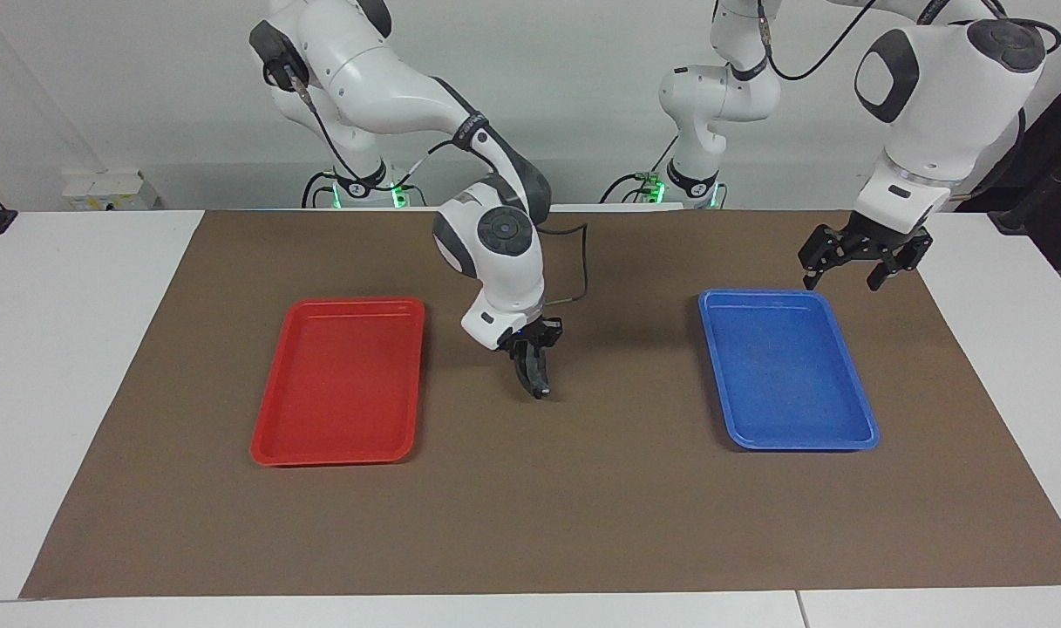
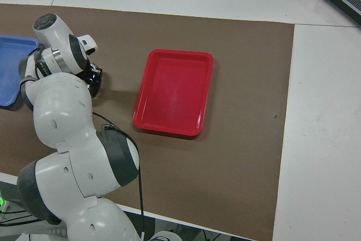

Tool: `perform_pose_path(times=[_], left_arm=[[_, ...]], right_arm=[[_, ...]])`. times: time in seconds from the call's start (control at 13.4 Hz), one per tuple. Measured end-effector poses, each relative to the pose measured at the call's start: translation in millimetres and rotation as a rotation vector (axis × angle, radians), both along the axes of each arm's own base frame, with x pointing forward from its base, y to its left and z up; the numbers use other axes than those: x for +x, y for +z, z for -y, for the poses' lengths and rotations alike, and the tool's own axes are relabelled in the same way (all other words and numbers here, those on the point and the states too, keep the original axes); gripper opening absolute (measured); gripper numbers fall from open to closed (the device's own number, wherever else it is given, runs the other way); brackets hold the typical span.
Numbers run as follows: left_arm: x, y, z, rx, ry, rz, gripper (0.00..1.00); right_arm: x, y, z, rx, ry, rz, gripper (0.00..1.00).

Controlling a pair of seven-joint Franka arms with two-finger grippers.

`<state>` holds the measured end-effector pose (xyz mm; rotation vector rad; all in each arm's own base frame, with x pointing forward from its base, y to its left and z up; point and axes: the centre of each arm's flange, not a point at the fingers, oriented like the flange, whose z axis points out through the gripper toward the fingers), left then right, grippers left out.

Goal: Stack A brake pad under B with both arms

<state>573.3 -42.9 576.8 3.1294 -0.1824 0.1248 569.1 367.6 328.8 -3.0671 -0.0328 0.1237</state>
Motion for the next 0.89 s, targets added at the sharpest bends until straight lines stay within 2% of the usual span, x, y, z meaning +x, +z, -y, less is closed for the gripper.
perform_pose_path(times=[0.89], left_arm=[[-0.9, -5.8, -1.0, 0.0, 0.002, -0.004, 1.0]], right_arm=[[6.6, -10.1, 0.6, 0.027, -0.012, 0.018, 0.42]])
